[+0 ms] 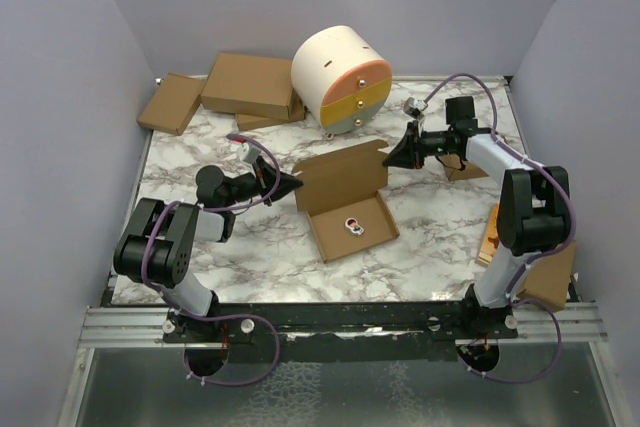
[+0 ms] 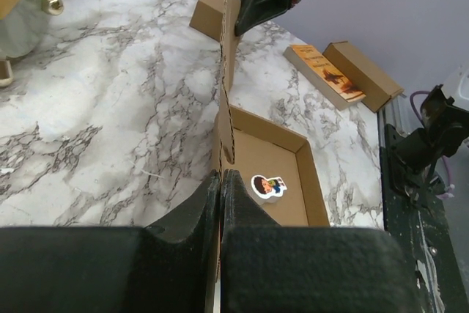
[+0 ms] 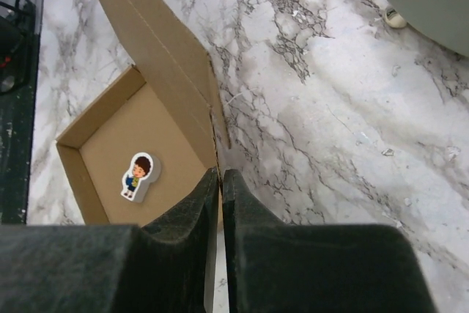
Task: Fold the paper box
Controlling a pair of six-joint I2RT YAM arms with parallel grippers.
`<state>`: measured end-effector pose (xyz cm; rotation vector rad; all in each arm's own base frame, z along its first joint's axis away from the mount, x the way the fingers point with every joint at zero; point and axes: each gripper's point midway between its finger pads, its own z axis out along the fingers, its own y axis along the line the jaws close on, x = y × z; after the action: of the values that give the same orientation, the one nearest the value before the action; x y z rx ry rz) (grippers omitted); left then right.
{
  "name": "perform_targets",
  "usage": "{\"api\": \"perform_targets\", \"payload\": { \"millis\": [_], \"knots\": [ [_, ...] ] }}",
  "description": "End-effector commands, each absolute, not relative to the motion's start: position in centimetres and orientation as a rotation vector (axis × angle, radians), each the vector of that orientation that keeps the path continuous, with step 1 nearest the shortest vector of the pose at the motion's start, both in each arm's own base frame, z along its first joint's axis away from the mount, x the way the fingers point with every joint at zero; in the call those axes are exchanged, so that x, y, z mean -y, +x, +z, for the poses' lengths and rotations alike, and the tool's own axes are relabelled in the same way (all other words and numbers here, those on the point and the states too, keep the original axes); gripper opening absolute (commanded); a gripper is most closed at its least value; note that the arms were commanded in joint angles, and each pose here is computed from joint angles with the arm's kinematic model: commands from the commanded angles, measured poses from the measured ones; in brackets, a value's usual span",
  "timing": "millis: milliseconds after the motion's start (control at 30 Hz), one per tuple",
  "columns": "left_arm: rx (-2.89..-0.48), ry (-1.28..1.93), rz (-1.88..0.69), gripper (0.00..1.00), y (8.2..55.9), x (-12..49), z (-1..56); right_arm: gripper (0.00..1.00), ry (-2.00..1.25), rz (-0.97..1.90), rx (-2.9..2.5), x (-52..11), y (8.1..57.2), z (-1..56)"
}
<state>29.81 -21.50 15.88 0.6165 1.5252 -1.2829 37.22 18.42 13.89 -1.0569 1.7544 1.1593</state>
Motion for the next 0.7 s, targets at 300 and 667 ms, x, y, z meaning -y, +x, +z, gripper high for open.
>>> {"api": "perform_targets", "payload": {
  "millis": [300, 667],
  "knots": [
    [-1.568, 0.429, -0.841, 0.0, 35.3, 19.8, 18.6, 0.01, -1.068, 1.061, -1.554, -18.8, 35.8, 18.8],
    [-1.538, 0.346, -0.544, 0.0, 37.2, 20.8, 18.9, 0.01, -0.863, 0.788, -1.625, -22.5, 37.4, 17.9]
  ]
}}
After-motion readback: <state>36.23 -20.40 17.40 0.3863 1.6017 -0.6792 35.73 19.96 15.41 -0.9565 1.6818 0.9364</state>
